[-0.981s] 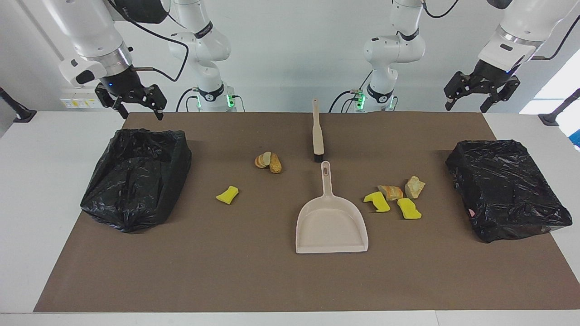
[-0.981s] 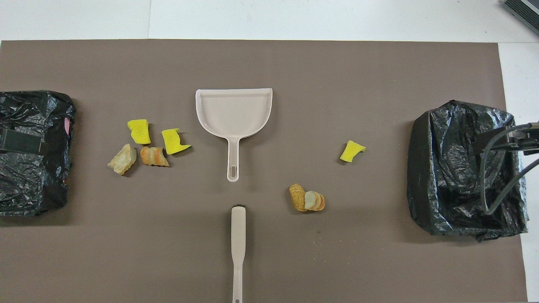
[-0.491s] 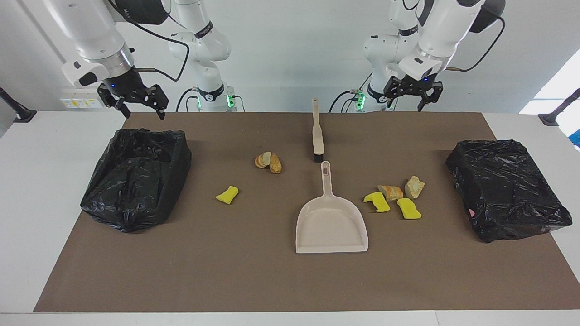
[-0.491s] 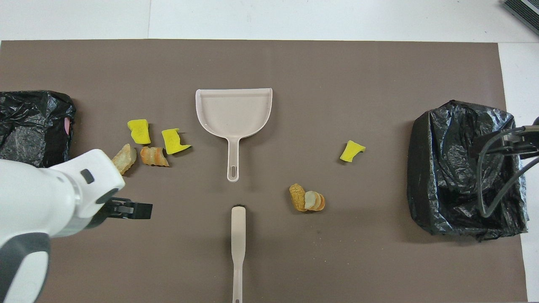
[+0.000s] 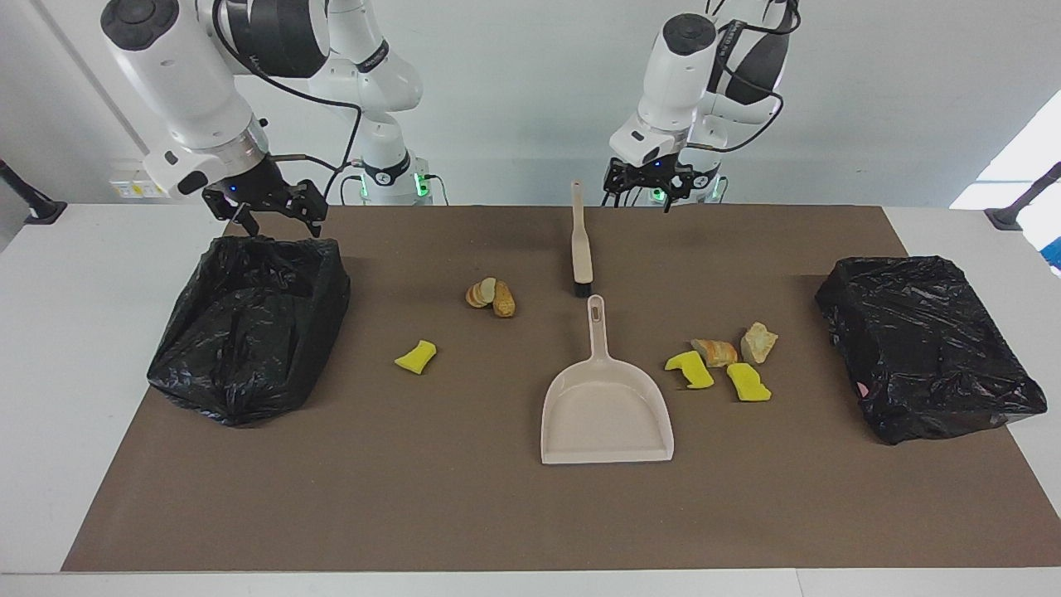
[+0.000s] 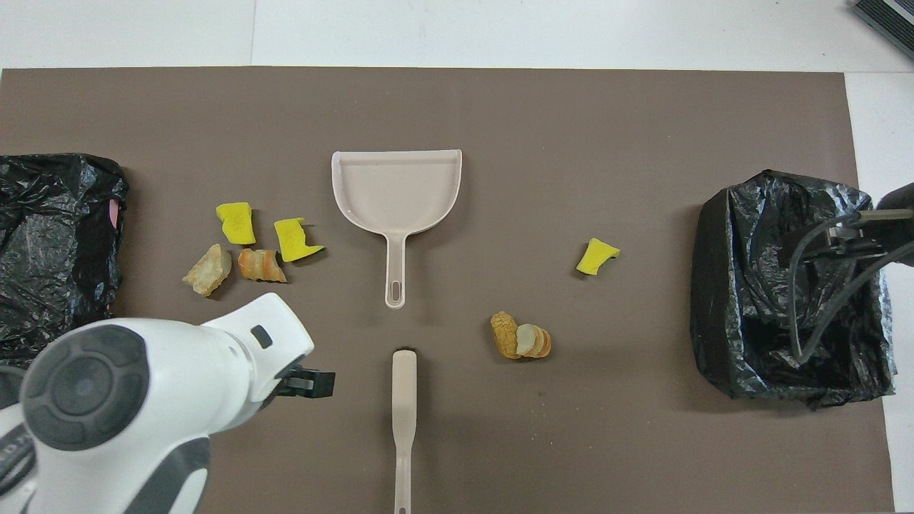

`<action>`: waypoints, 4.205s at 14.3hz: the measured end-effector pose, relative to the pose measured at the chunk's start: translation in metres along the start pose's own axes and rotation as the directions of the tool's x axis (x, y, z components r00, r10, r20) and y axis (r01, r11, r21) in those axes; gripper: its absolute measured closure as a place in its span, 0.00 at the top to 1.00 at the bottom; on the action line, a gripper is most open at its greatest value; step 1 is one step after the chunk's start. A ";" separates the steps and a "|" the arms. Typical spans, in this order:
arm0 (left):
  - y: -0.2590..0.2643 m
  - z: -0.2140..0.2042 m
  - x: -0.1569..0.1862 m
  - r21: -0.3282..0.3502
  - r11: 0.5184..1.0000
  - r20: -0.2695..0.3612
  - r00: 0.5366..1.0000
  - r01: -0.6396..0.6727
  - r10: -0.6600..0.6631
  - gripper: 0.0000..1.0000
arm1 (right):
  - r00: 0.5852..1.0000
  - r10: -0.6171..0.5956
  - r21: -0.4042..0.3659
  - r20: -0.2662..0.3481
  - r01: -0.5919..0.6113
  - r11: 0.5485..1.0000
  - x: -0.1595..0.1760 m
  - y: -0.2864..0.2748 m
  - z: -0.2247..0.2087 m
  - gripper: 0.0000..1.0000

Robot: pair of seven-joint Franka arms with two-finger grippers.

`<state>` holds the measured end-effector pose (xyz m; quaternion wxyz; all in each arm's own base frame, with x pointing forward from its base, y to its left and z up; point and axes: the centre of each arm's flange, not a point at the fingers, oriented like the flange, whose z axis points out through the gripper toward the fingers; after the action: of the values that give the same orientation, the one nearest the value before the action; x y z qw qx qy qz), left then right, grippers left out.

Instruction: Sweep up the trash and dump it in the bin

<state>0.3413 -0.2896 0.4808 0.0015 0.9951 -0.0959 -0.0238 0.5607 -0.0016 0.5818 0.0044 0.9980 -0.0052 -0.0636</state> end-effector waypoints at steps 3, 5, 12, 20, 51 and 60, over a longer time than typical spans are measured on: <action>0.043 0.032 -0.034 0.017 1.000 0.016 1.000 -0.008 0.008 1.00 | 1.000 -0.030 0.000 -0.001 0.030 1.000 0.013 -0.017 0.014 1.00; 0.066 0.066 -0.056 0.027 1.000 0.020 1.000 -0.007 0.006 1.00 | 0.998 -0.059 -0.002 -0.014 0.059 0.998 0.022 -0.037 0.023 1.00; 0.098 0.139 -0.094 0.061 0.998 0.041 0.999 0.003 -0.005 1.00 | 0.998 -0.014 0.058 -0.056 0.017 0.998 0.053 -0.102 0.060 1.00; 0.101 0.158 -0.109 0.079 0.997 0.053 0.999 0.004 -0.008 0.85 | 0.998 -0.009 0.060 -0.064 0.013 0.998 0.056 -0.118 0.066 1.00; 0.072 0.150 -0.085 0.110 0.994 0.111 0.994 0.013 -0.026 0.53 | 0.997 -0.043 0.056 -0.062 0.047 0.997 0.051 -0.139 0.067 1.00; 0.073 0.145 -0.082 0.101 0.995 0.101 0.994 0.018 -0.028 0.41 | 0.997 -0.044 0.056 -0.062 0.047 0.997 0.051 -0.139 0.067 1.00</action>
<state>0.2402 -0.3457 0.3399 -0.0536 0.9924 -0.0855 -0.0700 0.6043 0.1361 0.5072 -0.0255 0.9990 0.0158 -0.0332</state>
